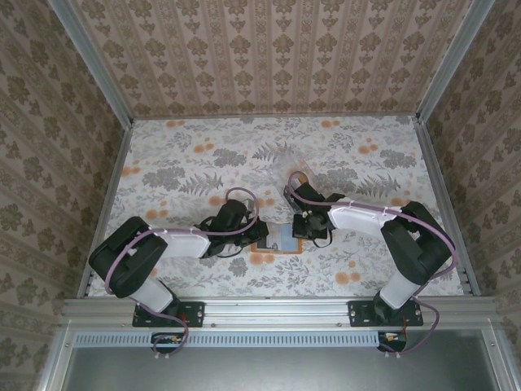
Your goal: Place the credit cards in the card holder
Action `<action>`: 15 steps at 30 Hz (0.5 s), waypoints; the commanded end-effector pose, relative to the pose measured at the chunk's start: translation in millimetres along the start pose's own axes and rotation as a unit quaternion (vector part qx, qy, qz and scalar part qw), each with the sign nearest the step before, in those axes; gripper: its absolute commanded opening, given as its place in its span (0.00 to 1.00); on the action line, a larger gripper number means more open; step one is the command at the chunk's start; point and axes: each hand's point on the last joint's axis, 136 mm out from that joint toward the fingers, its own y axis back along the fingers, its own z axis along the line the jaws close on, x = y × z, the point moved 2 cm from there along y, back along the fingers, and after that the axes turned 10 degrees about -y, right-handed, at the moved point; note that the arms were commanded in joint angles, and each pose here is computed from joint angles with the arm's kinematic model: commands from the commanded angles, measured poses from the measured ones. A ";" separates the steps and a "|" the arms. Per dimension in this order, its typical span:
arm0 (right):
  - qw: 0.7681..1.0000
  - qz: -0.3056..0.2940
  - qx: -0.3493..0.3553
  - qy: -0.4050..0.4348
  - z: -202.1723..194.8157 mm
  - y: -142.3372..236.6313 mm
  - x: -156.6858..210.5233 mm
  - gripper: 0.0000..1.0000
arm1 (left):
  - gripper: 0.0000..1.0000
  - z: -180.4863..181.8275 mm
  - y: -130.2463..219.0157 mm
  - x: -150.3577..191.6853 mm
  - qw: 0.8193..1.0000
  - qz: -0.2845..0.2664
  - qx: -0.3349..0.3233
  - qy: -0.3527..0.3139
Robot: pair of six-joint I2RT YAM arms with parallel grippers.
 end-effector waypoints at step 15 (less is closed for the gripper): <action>0.999 0.024 0.043 -0.016 -26.5 -23.4 16.7 0.08 | 0.03 16.8 5.0 -2.4 1.000 0.006 -0.001 0.013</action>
